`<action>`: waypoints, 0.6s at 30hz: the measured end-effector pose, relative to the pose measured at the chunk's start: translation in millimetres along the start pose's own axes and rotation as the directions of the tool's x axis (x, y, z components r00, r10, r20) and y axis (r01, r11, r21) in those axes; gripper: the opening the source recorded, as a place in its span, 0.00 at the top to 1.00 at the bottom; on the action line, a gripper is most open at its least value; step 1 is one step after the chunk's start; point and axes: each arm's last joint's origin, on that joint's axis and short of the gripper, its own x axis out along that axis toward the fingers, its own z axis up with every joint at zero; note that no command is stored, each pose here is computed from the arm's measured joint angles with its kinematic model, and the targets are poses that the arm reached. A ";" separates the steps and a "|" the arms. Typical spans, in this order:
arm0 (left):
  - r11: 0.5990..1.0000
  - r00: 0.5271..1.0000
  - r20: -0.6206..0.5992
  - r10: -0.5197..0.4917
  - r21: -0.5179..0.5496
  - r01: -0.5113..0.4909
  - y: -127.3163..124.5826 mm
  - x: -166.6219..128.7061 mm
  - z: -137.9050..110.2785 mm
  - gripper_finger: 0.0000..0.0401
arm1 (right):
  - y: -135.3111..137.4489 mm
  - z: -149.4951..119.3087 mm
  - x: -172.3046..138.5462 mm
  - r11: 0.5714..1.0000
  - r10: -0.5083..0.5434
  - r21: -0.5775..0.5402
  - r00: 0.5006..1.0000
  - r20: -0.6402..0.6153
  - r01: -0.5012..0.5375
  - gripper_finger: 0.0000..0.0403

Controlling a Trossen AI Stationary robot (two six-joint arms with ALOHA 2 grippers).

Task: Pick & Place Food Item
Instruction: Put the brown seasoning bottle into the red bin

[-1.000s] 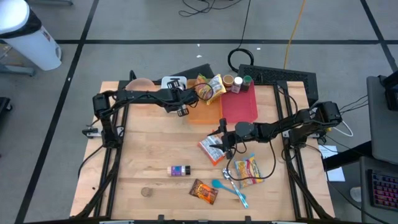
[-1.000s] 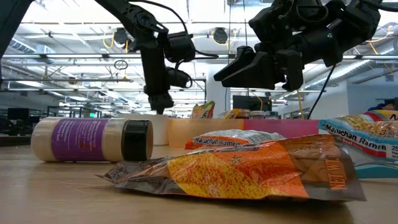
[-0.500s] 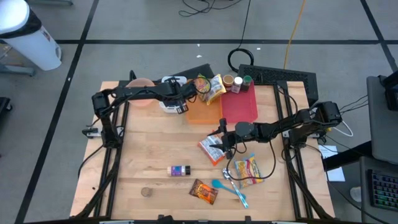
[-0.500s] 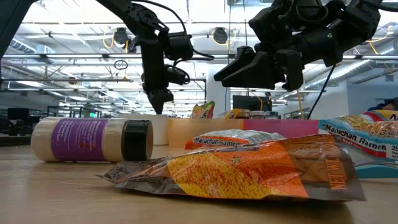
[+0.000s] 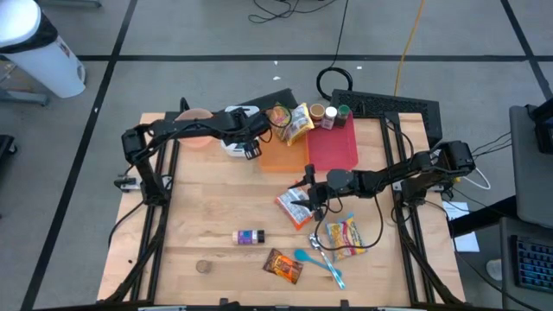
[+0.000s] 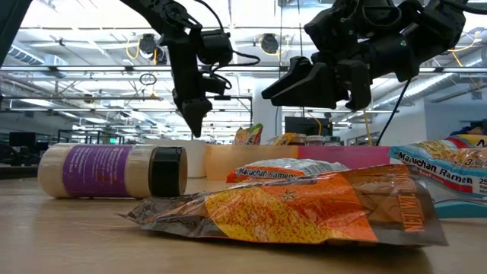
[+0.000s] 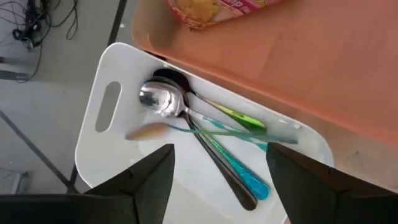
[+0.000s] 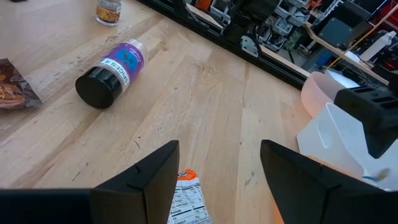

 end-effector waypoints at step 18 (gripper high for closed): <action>0.964 0.897 0.438 -0.063 -0.205 0.168 34.0 -149.0 -32.1 0.39 | -2.1 -0.3 0.0 1.000 -0.008 -0.003 1.000 0.003 0.008 0.46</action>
